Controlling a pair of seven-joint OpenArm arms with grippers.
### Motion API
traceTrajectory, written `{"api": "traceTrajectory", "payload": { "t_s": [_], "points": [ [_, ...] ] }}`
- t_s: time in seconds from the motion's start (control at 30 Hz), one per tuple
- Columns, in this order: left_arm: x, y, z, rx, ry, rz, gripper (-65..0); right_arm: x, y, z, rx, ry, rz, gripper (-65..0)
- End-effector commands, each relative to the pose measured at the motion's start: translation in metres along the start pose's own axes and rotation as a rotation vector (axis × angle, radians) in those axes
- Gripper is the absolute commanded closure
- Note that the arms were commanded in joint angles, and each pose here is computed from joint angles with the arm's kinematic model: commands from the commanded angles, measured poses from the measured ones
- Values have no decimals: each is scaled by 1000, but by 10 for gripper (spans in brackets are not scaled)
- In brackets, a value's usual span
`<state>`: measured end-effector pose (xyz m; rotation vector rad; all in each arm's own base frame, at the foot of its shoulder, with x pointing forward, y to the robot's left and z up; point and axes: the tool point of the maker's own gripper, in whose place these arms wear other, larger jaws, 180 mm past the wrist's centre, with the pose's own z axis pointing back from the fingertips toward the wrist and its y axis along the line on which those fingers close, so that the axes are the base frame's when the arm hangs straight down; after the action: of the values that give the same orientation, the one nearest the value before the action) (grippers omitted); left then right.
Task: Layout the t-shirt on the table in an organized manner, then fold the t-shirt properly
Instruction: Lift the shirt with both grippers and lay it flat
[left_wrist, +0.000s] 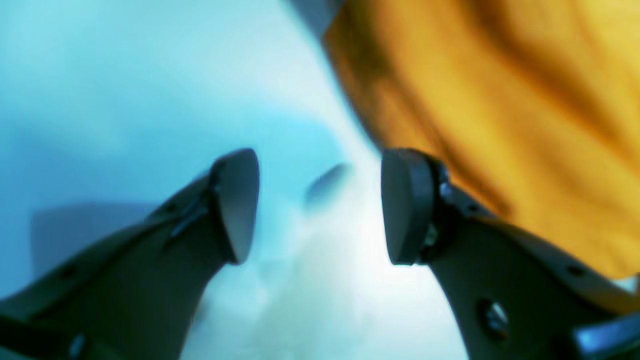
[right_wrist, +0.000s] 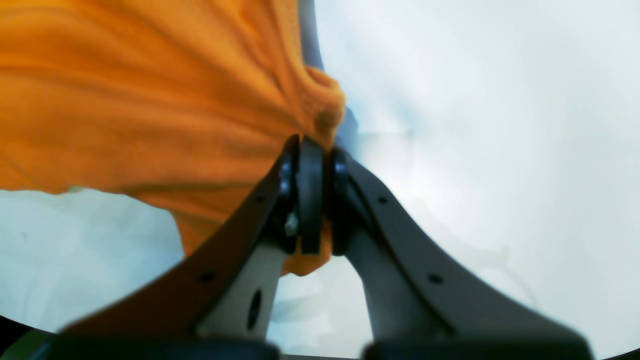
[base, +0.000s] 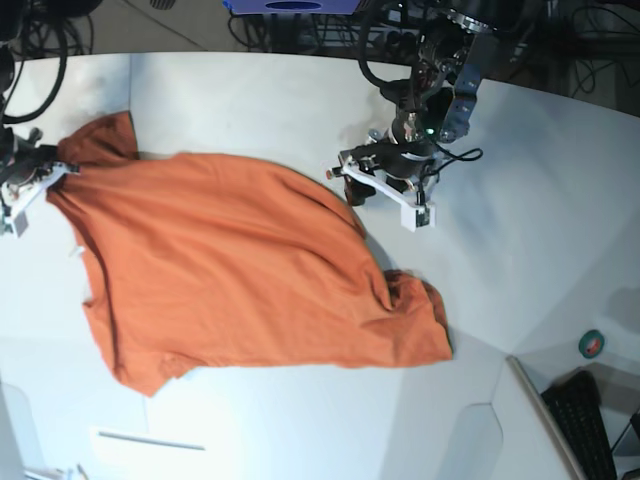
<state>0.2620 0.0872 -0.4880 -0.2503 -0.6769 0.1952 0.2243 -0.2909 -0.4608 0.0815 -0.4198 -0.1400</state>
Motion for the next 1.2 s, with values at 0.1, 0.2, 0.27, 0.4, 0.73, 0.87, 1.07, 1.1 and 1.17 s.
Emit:
{"api": "traceTrajectory", "payload": {
  "t_s": [0.1,0.2,0.27,0.4,0.73,0.87,1.07,1.1,1.17],
  "points": [
    [-4,-8,-16,-1,41,38,-365,20,-6,7,-12,-53,17,0],
    [-2,-13,-21,-4,44,47,-364,20,-6,7,-12,-53,17,0],
    [9,-18,-25,-12,17,38,-362,19,-6,7,-12,-50,16,0],
    [14,-13,-28,-1,4,43,-114,20,-6,7,-12,-51,17,0],
    [59,15,17,8,-145,-15,0,32,32,33,37,-124,90,0],
    [132,10,26,-3,-296,-11,0,64,44,45,49,-184,121,0],
    [246,-34,19,-72,-376,-26,0,151,49,61,57,-316,110,0],
    [268,-40,19,-79,-403,-24,0,168,46,65,51,-338,104,0],
    [313,-50,22,-84,-457,-24,0,203,43,76,50,-396,91,0]
  ]
}}
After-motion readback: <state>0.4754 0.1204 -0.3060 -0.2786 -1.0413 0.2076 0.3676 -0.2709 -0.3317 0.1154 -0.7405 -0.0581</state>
